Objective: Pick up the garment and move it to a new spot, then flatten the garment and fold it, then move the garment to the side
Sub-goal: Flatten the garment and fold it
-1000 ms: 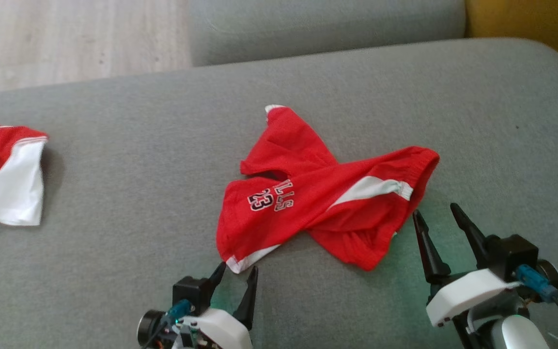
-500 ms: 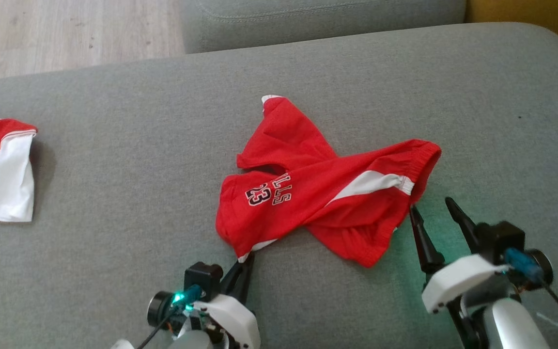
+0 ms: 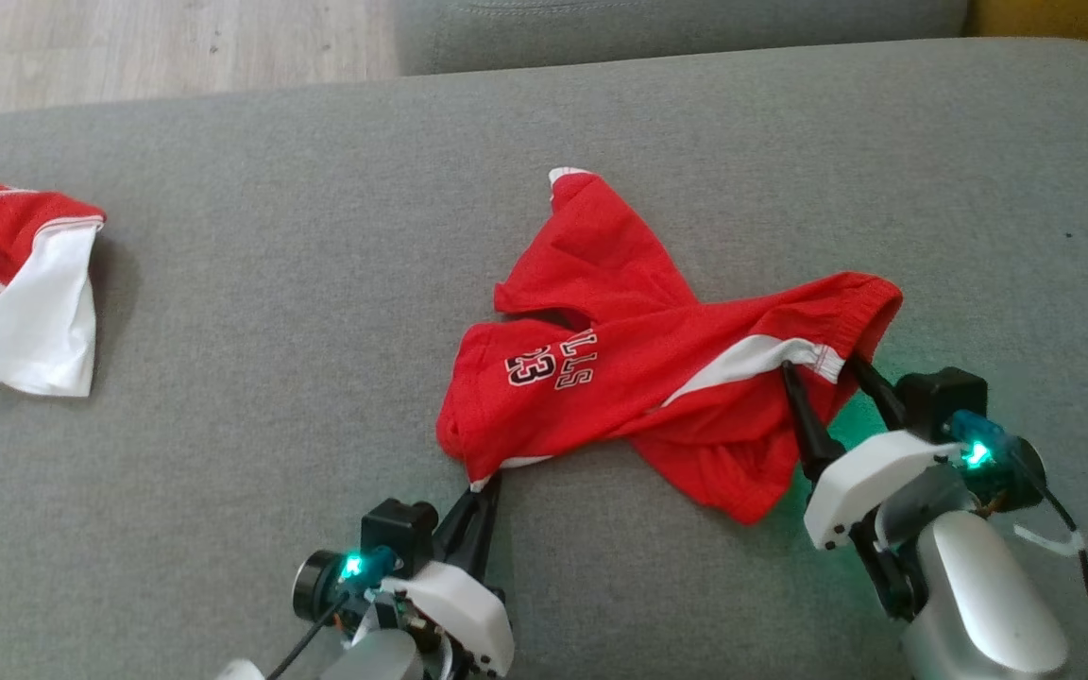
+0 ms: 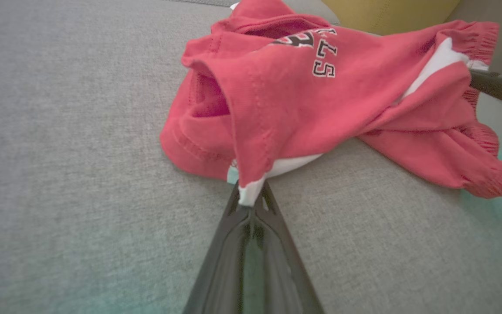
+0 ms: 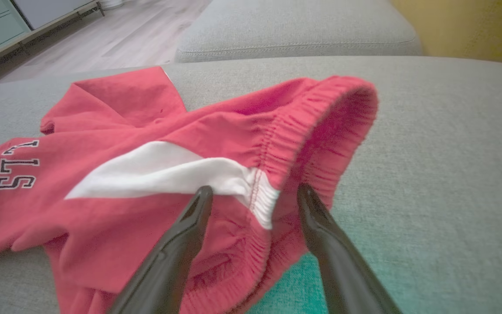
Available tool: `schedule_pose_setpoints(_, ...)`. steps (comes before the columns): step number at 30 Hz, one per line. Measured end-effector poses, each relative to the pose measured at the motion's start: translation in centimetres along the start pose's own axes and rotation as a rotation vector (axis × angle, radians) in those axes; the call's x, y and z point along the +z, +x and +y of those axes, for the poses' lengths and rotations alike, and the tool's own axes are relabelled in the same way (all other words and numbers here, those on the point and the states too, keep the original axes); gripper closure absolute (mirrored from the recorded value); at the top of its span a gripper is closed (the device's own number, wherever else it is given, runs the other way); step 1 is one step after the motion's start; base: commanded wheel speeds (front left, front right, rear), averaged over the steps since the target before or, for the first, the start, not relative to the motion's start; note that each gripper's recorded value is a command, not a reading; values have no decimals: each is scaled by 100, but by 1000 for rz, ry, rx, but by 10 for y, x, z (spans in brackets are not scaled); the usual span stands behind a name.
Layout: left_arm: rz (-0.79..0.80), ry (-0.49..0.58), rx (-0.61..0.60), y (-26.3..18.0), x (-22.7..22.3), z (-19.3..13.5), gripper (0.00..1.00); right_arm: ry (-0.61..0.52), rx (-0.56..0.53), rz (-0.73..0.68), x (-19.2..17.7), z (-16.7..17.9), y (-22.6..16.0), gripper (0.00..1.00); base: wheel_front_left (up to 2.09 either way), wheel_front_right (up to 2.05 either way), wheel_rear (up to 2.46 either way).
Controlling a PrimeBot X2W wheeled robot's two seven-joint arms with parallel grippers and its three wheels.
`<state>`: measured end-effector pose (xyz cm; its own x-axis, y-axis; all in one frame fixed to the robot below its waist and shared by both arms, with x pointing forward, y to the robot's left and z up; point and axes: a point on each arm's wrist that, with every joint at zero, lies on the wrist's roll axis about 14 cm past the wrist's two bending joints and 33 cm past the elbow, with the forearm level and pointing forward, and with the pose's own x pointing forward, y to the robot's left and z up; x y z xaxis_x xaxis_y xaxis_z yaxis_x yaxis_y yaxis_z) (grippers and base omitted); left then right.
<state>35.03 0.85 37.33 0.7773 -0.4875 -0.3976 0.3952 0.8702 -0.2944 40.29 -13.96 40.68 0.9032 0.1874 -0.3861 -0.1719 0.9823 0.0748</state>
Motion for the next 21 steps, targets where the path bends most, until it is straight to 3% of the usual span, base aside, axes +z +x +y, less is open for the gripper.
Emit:
schedule_pose_setpoints(2,-5,-2,4,0,2,2,100,0,7,16,-3,2,4,61,0,0,0)
schedule_pose_setpoints(3,-11,-2,5,1,3,2,100,5,10,22,-4,3,6,76,0,0,0)
schedule_pose_setpoints(4,-24,0,8,1,7,3,100,12,15,27,-7,4,8,100,0,0,0)
schedule_pose_setpoints(11,-76,12,14,1,25,7,100,28,21,-46,10,6,7,100,0,0,0)
schedule_pose_setpoints(21,-318,100,34,-24,111,17,100,-70,47,-328,110,1,-30,100,0,0,0)
